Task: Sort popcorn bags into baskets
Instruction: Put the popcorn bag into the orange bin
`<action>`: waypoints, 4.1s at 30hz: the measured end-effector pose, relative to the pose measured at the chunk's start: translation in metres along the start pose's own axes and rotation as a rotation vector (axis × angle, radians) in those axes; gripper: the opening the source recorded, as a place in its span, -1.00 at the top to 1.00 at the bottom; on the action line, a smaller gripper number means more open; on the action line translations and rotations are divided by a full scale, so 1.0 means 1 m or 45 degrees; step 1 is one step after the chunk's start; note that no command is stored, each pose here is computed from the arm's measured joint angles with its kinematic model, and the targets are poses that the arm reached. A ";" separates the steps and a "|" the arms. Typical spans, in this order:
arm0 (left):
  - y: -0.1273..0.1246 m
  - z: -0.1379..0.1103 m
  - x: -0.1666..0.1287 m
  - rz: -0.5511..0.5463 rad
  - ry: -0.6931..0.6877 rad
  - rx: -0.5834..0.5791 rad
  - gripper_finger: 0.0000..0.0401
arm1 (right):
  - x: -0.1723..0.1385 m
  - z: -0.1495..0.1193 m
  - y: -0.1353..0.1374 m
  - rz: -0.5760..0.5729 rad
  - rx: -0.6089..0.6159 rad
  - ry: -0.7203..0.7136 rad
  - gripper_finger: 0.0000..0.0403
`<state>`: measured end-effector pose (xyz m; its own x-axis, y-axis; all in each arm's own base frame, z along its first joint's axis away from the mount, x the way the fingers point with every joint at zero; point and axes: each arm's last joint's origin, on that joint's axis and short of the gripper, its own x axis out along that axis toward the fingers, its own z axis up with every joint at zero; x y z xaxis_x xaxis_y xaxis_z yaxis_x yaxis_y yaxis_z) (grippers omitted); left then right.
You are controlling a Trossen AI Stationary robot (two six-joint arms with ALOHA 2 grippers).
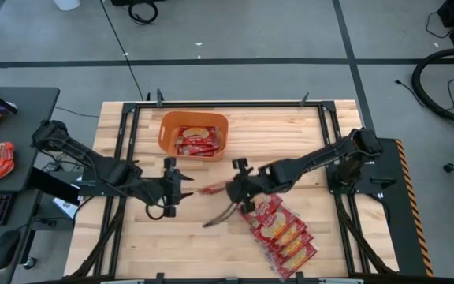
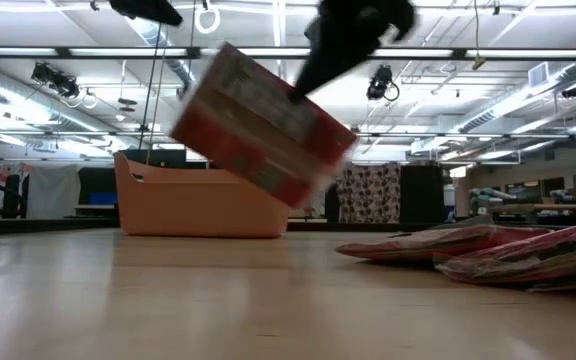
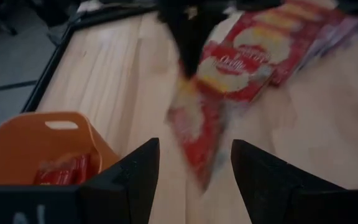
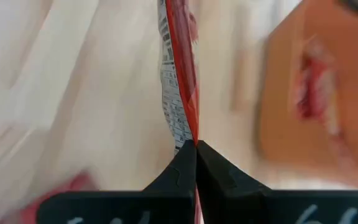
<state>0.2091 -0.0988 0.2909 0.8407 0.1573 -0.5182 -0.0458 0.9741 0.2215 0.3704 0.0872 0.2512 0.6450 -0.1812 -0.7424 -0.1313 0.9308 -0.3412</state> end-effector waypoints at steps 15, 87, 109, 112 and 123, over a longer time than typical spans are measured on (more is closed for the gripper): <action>0.002 -0.002 -0.023 -0.072 -0.029 -0.048 -0.01 | -0.006 0.039 -0.101 -0.156 0.171 -0.400 0.98; -0.030 -0.022 0.074 0.124 0.205 0.104 -0.01 | -0.040 -0.091 0.057 0.278 0.093 0.279 0.16; -0.015 -0.023 0.085 0.183 0.237 -0.009 -0.01 | -0.048 -0.123 0.114 0.187 -0.123 0.127 0.16; -0.013 -0.023 0.086 0.192 0.236 -0.016 -0.01 | -0.041 -0.131 0.114 0.184 -0.111 0.102 0.16; -0.013 -0.023 0.086 0.191 0.237 -0.013 -0.01 | -0.020 -0.151 0.112 0.203 -0.089 -0.044 0.26</action>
<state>0.2698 -0.0940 0.2246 0.7101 0.3270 -0.6236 -0.1692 0.9389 0.2996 0.2286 0.1471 0.1409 0.6374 -0.0212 -0.7702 -0.2849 0.9223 -0.2612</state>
